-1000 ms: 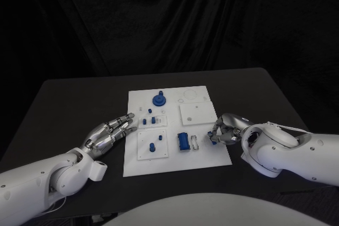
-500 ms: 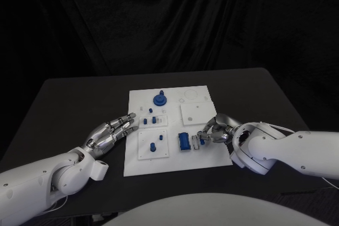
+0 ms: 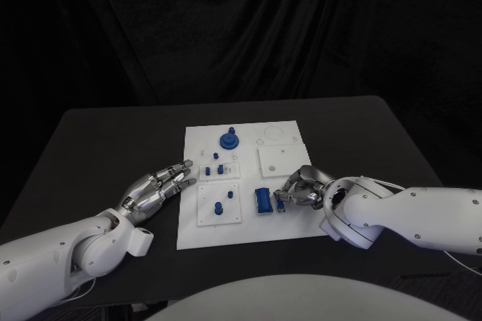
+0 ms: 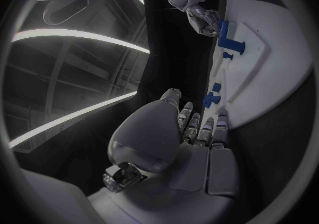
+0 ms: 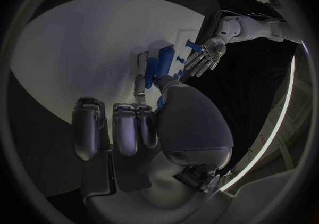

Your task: Assemble the parts on the task board

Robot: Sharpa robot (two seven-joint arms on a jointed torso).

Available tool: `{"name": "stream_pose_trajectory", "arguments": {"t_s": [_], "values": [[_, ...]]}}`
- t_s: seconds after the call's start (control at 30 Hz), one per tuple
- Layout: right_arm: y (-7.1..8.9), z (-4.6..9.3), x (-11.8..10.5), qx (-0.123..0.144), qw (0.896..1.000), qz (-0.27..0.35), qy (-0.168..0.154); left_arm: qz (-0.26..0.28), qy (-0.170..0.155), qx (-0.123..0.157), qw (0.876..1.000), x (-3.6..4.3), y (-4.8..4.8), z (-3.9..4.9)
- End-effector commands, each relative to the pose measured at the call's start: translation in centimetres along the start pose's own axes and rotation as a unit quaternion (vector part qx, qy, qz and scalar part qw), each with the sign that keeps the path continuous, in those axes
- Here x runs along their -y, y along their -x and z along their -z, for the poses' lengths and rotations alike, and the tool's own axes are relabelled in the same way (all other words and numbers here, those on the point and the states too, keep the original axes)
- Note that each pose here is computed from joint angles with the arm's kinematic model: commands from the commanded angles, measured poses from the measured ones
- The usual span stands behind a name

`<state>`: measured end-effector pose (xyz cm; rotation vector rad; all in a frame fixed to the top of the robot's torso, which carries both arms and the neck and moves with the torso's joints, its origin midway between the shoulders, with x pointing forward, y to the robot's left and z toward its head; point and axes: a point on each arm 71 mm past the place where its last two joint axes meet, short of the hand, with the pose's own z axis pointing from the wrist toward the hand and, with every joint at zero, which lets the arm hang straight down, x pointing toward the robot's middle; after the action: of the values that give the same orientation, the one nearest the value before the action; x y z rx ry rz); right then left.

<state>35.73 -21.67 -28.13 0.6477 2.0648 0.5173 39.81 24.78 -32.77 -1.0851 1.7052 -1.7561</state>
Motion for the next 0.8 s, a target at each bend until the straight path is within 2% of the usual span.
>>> {"name": "stream_pose_trajectory", "arguments": {"t_s": [0.03, 0.8], "values": [[-0.10, -0.11, 0.08, 0.004, 1.000, 0.013, 0.007, 0.004, 0.001, -0.001, 1.000, -0.16, -0.03, 0.12], [-0.07, -0.12, 0.41, 0.007, 0.999, 0.038, 0.002, 0.005, 0.004, -0.002, 1.000, -0.29, 0.00, 0.05]]}}
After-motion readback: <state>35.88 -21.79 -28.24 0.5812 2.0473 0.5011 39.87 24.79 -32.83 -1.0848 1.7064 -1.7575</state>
